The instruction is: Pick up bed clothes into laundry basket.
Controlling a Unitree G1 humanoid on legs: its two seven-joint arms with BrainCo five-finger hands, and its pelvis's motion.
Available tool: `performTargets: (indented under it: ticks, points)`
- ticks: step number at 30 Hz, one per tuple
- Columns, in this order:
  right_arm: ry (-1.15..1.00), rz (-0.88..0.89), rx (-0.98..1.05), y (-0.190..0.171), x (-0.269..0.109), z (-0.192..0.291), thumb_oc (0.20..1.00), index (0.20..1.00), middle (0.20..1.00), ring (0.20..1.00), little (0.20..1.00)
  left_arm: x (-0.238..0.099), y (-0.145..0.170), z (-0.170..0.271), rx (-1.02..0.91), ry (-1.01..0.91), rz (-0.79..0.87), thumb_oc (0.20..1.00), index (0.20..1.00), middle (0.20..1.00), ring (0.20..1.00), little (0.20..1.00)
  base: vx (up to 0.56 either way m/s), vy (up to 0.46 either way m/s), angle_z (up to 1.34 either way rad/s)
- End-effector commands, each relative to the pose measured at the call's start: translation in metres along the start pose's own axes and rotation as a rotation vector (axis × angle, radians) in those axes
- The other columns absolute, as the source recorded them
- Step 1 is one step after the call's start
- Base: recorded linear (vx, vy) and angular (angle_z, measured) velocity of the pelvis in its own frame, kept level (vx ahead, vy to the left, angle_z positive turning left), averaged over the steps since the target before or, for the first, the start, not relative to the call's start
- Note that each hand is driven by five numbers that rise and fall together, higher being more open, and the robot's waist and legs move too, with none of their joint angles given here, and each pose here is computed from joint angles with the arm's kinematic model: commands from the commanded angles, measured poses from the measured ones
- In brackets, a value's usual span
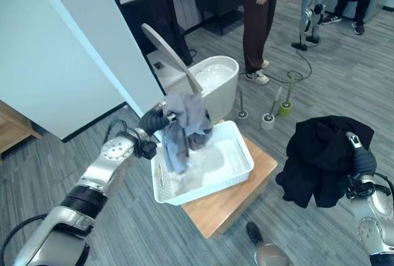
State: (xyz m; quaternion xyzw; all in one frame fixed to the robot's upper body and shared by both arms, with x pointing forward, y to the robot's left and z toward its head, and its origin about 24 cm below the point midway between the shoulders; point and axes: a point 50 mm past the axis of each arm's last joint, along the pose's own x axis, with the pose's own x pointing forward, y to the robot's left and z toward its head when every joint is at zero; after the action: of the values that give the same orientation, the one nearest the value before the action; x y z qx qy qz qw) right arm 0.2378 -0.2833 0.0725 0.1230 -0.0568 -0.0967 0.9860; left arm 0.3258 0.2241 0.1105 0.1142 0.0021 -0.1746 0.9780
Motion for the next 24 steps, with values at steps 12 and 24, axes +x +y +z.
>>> performTargets:
  ticks: [12, 24]
  points:
    - [-0.072, 0.086, 0.018, 0.018, 0.005, 0.013, 0.200, 0.200, 0.200, 0.200, 0.200, 0.016, 0.012, -0.044, 0.105, 0.168, 0.218, 1.000, 1.000, 1.000, 1.000, 1.000, 0.01, -0.003, -0.04]
    - [-0.149, 0.031, -0.088, -0.005, 0.006, 0.038, 0.200, 0.200, 0.200, 0.200, 0.200, 0.009, 0.049, 0.049, 0.540, -0.084, 0.243, 1.000, 1.000, 1.000, 1.000, 1.000, 0.02, -0.009, -0.05]
